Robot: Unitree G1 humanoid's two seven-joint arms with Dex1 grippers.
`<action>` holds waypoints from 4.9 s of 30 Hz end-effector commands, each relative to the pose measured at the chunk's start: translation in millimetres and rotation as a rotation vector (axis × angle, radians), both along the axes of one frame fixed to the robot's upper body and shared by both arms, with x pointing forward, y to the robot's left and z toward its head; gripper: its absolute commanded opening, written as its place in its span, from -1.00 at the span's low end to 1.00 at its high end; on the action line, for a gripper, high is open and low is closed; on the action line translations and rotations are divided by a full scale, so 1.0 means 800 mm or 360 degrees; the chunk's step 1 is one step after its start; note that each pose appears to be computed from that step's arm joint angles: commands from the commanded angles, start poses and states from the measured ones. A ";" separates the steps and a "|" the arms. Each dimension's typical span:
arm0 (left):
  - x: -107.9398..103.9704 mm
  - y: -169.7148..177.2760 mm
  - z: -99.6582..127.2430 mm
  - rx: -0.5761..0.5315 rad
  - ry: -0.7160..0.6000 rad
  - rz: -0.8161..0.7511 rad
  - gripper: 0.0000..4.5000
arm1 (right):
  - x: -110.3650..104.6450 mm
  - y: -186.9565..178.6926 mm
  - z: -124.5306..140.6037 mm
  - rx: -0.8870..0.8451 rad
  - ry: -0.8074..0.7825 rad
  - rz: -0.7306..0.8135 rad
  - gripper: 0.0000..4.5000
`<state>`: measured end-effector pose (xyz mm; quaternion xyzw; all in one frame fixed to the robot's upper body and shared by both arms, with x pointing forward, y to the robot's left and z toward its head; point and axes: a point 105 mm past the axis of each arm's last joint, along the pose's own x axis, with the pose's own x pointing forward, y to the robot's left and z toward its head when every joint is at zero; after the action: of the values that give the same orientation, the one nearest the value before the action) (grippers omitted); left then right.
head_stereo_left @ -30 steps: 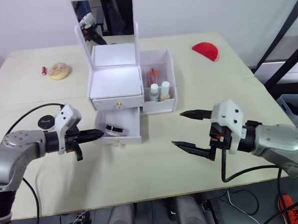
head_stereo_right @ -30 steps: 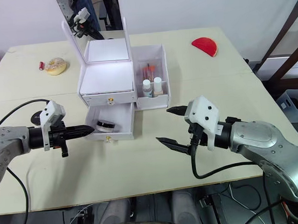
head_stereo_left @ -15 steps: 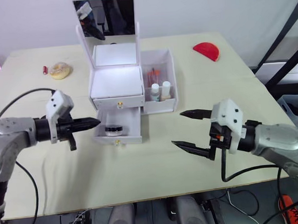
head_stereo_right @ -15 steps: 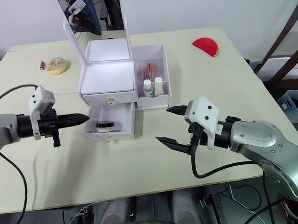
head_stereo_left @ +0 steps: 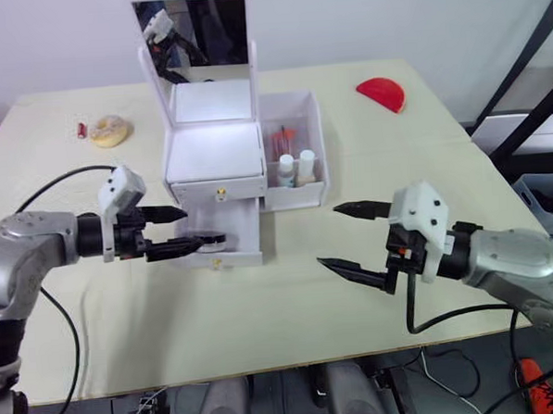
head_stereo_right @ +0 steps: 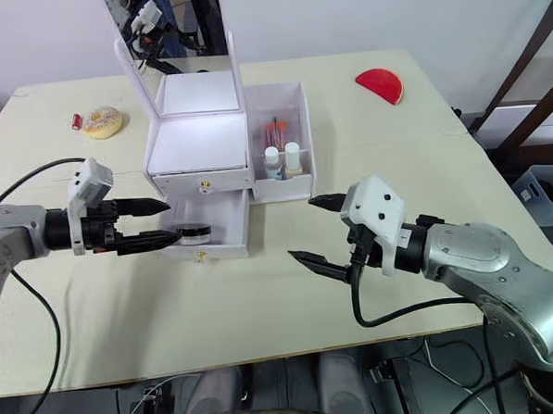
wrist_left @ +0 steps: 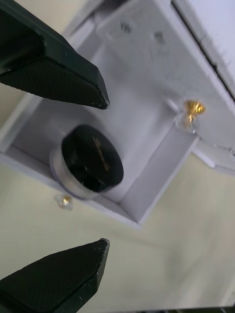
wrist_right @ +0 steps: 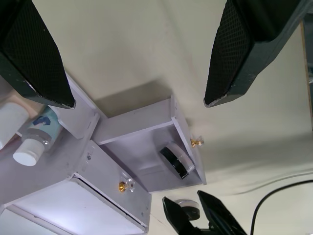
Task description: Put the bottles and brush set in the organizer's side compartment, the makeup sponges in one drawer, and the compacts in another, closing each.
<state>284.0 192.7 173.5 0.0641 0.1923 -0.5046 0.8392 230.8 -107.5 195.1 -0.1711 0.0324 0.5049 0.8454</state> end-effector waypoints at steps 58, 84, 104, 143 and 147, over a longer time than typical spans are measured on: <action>-0.003 -0.065 0.022 0.0370 0.0466 0.0693 0.98 | 0.003 0.053 -0.010 0.0116 0.0000 0.0303 1.00; 0.012 -0.072 -0.017 0.0522 0.0621 0.0790 0.98 | 0.006 0.053 0.017 0.0177 -0.0150 0.0268 1.00; 0.021 -0.071 0.024 0.0384 0.0547 0.0740 0.17 | 0.005 0.054 0.012 0.0181 -0.0124 0.0267 1.00; -0.062 0.114 -0.101 0.0101 -0.0399 0.1749 0.17 | 0.034 0.012 0.042 0.0000 -0.0127 0.0371 1.00; -0.063 0.117 -0.111 0.0144 -0.0359 0.1741 0.17 | 0.033 0.012 0.043 -0.0004 -0.0127 0.0366 1.00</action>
<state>235.2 283.4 86.1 0.0333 0.1232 0.0230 0.9916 261.1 -97.3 215.5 -0.1802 0.0057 0.5948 0.7834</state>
